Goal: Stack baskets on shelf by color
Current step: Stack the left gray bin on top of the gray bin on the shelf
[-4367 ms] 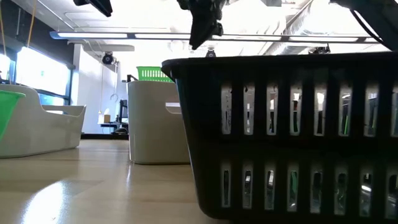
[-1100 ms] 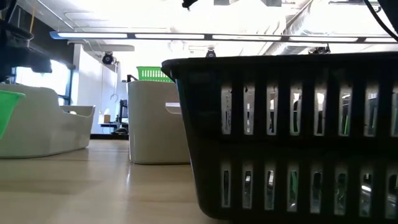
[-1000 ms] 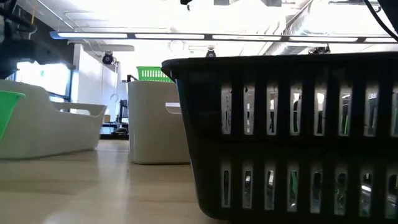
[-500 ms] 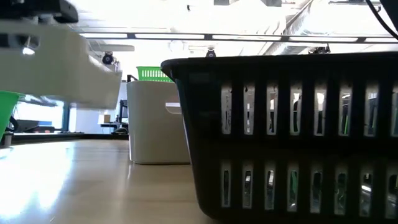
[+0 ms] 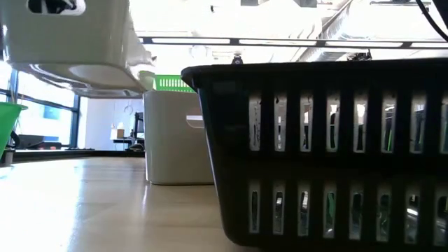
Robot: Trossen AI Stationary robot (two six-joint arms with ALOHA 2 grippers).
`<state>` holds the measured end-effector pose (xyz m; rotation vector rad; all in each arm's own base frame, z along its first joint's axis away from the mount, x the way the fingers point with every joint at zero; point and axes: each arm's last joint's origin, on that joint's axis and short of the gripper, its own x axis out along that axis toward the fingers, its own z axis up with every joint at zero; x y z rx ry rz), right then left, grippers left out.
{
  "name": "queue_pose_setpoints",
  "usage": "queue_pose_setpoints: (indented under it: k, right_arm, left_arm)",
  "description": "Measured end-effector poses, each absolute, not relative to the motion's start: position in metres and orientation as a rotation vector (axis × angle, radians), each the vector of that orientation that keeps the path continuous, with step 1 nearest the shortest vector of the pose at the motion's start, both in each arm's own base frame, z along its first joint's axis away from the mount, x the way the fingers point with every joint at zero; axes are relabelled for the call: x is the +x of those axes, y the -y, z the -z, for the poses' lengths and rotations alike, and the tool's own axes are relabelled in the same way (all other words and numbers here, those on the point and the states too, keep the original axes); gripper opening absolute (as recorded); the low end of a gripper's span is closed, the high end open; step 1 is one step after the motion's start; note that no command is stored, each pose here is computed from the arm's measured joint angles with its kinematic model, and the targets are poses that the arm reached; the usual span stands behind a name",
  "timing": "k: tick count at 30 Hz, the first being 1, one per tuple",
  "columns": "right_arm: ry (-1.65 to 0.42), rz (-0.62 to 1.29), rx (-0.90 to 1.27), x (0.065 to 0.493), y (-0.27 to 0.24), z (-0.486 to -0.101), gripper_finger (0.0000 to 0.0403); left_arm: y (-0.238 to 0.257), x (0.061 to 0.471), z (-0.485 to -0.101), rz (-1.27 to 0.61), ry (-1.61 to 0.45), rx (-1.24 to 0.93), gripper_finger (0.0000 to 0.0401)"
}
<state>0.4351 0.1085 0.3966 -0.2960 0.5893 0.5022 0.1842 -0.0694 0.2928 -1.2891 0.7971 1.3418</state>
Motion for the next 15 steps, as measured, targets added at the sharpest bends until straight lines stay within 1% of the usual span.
queue_pose_setpoints:
  k: [5, 8, 15]
  right_arm:
    - [-0.583, -0.496, -0.296, 0.436, -0.107, -0.397, 0.0130]
    - [-0.586, -0.474, -0.304, 0.436, -0.107, -0.397, 0.0145]
    - [-0.668, -0.476, -0.288, 0.440, -0.108, -0.373, 0.0151]
  left_arm:
    - [0.067, 0.201, -0.297, -1.344, -0.788, -1.248, 0.0001]
    - [0.064, 0.211, -0.300, -1.342, -0.789, -1.228, 0.0001]
    - [0.058, 0.232, -0.310, -1.317, -0.764, -1.175, 0.0001]
